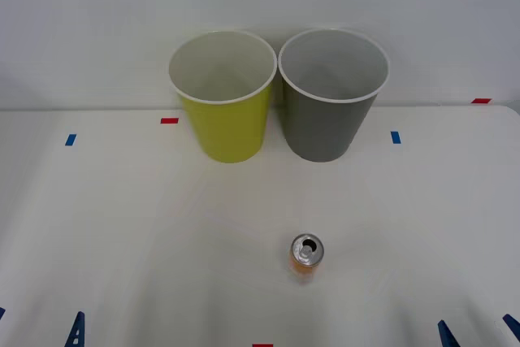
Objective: Put cans in the gray bin and PET bottles in the light green bin.
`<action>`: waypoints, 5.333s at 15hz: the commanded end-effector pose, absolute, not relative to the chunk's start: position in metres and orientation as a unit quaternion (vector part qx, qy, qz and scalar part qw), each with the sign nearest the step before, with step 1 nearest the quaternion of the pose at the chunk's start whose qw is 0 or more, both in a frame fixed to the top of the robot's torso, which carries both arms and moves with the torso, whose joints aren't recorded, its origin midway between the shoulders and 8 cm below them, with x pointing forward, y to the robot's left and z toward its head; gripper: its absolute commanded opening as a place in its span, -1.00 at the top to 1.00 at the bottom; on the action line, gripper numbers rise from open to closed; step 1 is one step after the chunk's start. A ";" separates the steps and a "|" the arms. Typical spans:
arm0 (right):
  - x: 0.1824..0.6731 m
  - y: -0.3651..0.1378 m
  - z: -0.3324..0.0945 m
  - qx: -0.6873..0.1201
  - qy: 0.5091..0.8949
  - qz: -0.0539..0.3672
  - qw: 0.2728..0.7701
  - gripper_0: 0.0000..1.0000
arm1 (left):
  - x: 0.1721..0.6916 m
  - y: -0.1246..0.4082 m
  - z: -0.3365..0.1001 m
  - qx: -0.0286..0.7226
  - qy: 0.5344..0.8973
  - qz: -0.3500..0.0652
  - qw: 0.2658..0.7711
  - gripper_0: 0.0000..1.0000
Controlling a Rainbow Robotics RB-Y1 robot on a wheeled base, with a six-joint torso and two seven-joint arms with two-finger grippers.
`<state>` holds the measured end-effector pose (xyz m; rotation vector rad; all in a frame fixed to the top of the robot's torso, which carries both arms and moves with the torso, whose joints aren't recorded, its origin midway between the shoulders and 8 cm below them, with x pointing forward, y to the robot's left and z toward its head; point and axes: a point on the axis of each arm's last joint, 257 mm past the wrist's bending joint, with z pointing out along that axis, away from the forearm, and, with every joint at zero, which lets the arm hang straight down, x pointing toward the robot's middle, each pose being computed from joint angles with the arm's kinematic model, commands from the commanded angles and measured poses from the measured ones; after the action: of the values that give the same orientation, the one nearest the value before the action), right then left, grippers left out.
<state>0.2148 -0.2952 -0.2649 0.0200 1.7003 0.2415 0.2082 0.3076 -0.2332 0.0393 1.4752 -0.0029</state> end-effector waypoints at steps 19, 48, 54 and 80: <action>0.218 -0.237 -0.252 -0.066 0.710 0.121 0.691 -1.00 | 0.208 0.308 -0.233 0.018 0.672 -0.001 0.740 -1.00; 0.329 -0.075 -0.268 -0.208 0.639 0.219 0.708 -1.00 | 0.208 0.308 -0.233 0.018 0.672 -0.001 0.740 -1.00; 0.334 -0.071 -0.266 -0.203 0.640 0.224 0.707 0.86 | 0.208 0.308 -0.233 0.018 0.672 -0.001 0.740 -1.00; 0.381 -0.161 -0.125 -0.061 0.657 0.114 0.743 1.00 | 0.208 0.308 -0.233 0.018 0.672 -0.001 0.740 -1.00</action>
<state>0.3802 -0.1593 -0.1317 -0.1471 1.4403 0.2472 0.2082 0.3076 -0.2332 0.0393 1.4752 -0.0029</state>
